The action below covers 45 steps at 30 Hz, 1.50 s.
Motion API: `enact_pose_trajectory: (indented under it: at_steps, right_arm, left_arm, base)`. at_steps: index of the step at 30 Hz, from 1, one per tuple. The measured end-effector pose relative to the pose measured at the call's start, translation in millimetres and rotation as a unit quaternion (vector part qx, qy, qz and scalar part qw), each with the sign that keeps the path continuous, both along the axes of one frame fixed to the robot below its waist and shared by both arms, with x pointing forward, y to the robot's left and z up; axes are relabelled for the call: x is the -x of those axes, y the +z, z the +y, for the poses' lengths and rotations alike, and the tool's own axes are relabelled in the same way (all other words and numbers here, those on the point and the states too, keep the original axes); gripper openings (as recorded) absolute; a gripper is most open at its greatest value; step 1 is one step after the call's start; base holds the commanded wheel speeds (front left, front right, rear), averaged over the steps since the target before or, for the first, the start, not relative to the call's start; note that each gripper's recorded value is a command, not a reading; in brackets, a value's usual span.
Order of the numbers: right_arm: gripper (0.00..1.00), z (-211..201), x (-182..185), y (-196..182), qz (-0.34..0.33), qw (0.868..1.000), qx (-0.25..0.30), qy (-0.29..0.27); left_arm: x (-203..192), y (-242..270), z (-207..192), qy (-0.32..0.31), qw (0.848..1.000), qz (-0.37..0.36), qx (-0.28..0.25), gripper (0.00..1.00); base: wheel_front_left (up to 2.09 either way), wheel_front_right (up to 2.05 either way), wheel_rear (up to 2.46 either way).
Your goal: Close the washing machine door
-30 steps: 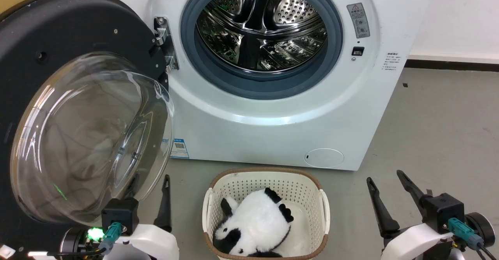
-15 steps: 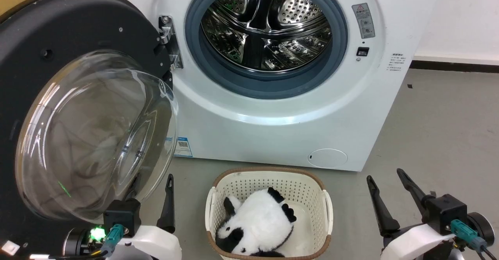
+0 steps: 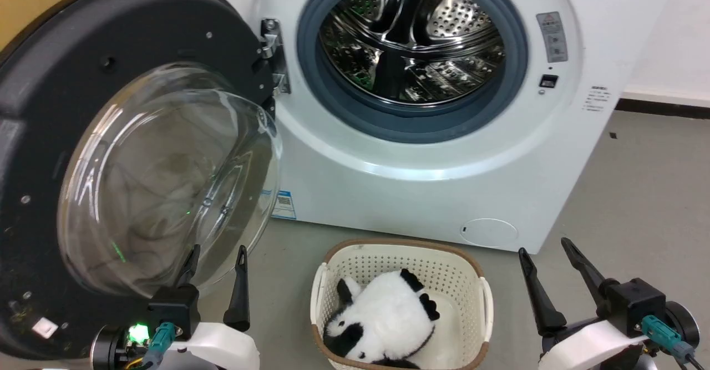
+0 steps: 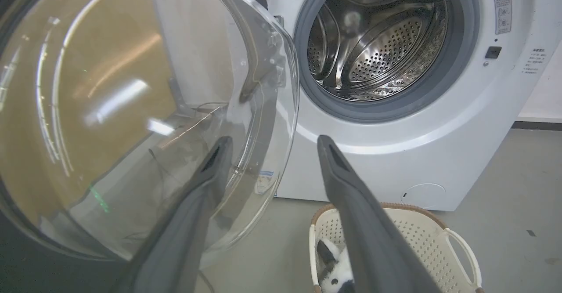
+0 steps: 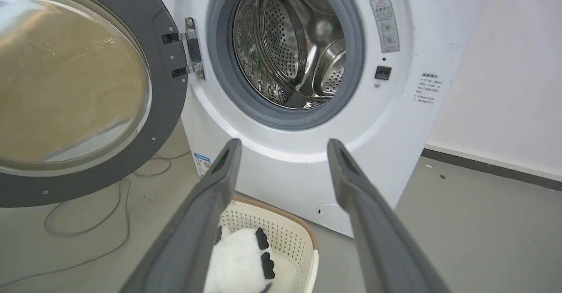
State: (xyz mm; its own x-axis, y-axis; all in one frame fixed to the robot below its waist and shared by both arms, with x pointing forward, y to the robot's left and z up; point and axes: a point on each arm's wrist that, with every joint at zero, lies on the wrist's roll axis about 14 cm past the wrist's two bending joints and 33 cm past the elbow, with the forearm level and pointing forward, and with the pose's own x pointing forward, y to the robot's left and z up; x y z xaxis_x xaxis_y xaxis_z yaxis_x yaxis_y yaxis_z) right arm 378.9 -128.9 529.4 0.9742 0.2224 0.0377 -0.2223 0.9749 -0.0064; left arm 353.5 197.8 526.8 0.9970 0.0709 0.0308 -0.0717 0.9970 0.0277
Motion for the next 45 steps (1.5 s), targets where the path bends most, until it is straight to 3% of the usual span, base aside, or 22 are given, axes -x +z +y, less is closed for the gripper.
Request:
enact_pose_trajectory:
  at_steps: [20, 45]
  right_arm:
    - [1.00, 68.6, -7.1, 4.8, -0.015, 0.995, -0.023, 0.100]
    - [1.00, 140.1, -11.5, 13.1, -0.030, 0.976, -0.053, 0.208]
  left_arm:
    - [36.9, 5.4, 45.5, 0.084, 0.996, -0.023, 0.002, 1.00]
    - [77.1, 13.2, 84.1, 0.171, 0.984, -0.049, -0.001, 1.00]
  base:
    - [0.00, 0.00, 0.00]
    - [0.00, 0.00, 0.00]
